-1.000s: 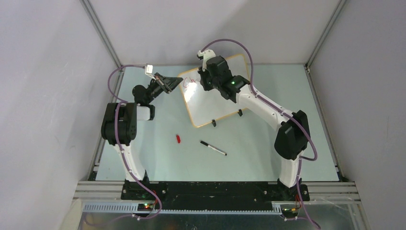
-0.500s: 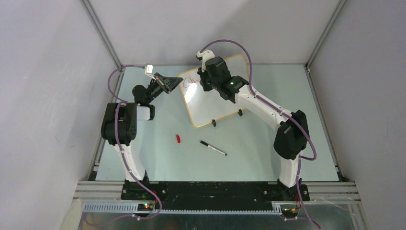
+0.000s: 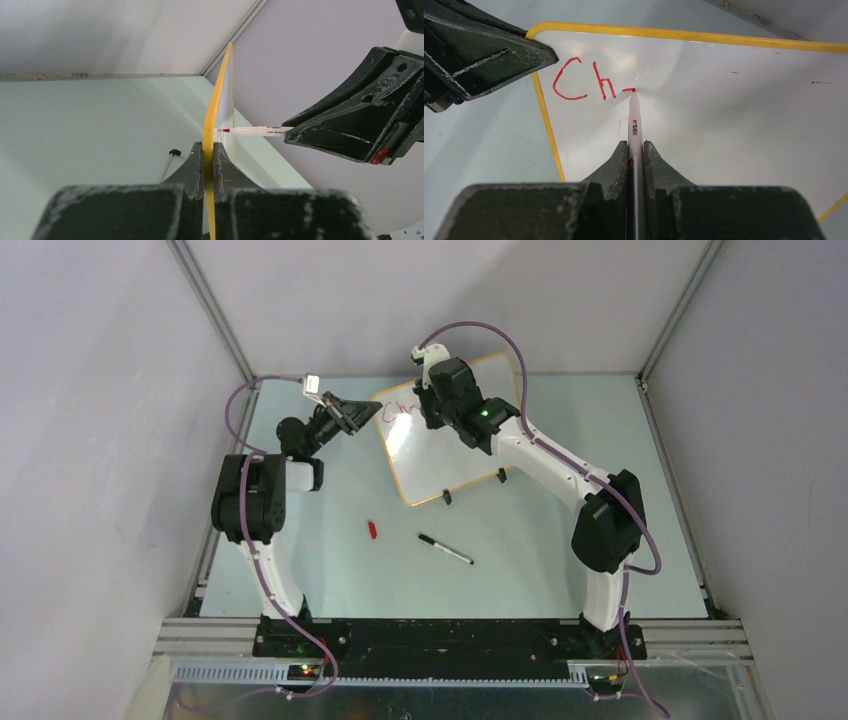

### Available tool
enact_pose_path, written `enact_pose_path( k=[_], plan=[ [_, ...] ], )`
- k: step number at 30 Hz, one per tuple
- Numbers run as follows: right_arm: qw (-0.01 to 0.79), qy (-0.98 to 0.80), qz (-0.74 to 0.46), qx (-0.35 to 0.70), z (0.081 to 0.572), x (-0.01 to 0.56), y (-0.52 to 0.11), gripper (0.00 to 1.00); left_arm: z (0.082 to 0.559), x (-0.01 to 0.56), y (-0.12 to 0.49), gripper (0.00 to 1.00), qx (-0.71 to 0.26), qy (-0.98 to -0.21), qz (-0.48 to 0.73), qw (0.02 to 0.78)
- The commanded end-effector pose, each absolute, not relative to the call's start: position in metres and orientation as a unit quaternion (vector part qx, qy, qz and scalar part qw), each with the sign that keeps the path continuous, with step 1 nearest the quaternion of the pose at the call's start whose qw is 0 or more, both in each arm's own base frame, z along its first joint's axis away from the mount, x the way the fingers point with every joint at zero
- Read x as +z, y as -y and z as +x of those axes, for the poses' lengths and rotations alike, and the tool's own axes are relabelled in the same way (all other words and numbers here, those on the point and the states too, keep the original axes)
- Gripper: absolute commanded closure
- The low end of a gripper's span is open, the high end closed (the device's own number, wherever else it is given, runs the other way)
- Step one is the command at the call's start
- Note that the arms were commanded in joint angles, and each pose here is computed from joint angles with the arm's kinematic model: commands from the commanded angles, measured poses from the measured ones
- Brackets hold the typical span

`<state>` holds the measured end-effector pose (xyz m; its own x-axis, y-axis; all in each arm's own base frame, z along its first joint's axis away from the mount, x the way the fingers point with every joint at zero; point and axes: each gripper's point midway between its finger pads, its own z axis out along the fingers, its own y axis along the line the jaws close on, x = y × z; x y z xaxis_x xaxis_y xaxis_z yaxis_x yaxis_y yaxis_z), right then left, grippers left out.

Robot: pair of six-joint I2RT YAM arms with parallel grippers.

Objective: Write a sentence on the whiteboard

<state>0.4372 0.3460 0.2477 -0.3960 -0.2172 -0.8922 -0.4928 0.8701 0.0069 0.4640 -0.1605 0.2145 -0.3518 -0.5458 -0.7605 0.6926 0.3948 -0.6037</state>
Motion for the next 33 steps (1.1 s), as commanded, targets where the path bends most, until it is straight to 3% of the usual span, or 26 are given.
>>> enact_pose_path(
  k=[1, 33],
  plan=[
    [0.533, -0.813, -0.199, 0.124, 0.449, 0.268, -0.34, 1.0, 0.449, 0.227, 0.175, 1.0, -0.531, -0.596, 0.133, 0.588],
    [0.518, -0.813, -0.222, 0.149, 0.452, 0.265, -0.355, 1.0, 0.449, 0.228, 0.177, 1.0, -0.532, -0.594, 0.136, 0.588]
  ],
)
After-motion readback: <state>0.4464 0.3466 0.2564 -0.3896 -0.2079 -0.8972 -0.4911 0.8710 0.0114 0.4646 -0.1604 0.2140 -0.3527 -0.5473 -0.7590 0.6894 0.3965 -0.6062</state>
